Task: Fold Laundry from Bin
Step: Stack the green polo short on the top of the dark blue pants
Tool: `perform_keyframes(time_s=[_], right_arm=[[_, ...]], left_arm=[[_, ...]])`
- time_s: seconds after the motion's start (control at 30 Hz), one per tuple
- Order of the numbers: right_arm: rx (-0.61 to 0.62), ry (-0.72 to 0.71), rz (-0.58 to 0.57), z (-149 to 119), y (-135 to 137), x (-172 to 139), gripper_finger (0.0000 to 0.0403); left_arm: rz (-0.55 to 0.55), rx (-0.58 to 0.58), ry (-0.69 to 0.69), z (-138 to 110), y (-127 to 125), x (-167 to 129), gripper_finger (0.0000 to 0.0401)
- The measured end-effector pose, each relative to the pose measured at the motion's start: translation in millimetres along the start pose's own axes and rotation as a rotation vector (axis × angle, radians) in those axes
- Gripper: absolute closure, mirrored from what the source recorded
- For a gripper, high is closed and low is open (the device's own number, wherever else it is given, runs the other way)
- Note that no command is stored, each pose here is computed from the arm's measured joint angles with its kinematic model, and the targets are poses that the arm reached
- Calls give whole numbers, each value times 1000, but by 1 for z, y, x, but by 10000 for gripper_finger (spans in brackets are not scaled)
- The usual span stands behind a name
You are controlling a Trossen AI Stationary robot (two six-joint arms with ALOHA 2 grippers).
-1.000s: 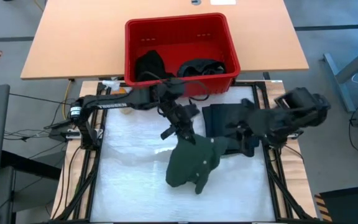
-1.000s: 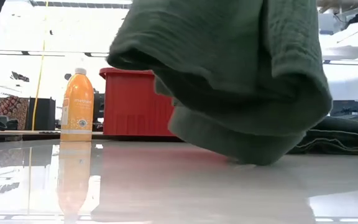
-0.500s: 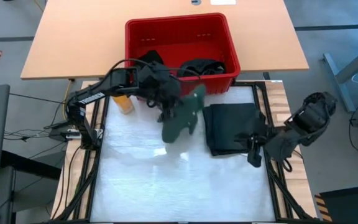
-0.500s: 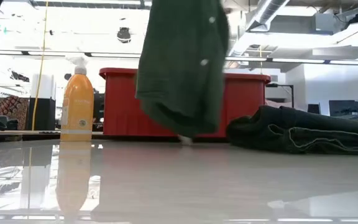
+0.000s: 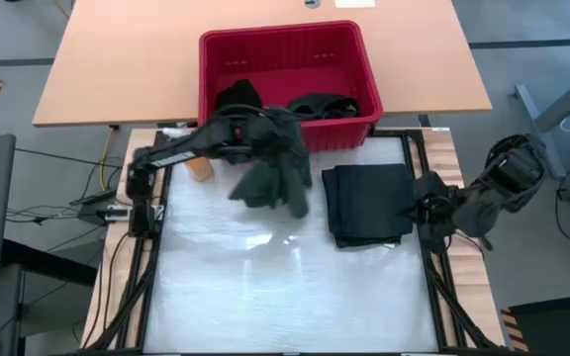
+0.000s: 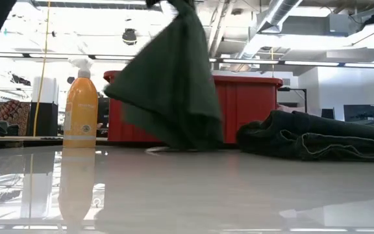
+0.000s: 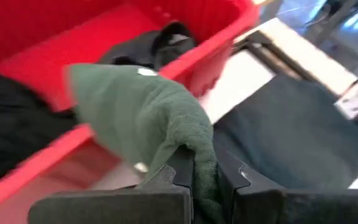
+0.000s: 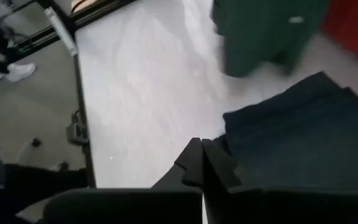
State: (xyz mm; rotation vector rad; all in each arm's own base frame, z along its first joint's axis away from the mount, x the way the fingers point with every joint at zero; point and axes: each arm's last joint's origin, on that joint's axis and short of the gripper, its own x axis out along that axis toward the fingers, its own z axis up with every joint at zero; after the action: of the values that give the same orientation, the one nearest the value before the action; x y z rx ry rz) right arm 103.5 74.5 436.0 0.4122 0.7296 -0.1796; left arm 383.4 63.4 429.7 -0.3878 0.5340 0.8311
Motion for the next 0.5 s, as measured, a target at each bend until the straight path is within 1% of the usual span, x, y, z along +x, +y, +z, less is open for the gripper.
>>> perform_keyframes(time_s=[0.13, 0.2, 0.37, 0.43, 0.5], right_arm=[[-20, 34, 42, -2, -9, -8, 361], [-40, 56, 58, -3, -13, -12, 356], [-56, 83, 76, -6, -28, -23, 368], [-48, 78, 85, -7, -34, -27, 377], [-18, 73, 95, -8, -40, -32, 384]], left_arm=[[-113, -38, -18, -10, -33, 37, 397], [-189, -46, -8, -16, -47, 58, 398], [-331, -120, 10, -34, -73, 111, 398], [-394, -170, -19, -37, -82, 125, 398], [-462, -224, -82, -37, -93, 134, 398]])
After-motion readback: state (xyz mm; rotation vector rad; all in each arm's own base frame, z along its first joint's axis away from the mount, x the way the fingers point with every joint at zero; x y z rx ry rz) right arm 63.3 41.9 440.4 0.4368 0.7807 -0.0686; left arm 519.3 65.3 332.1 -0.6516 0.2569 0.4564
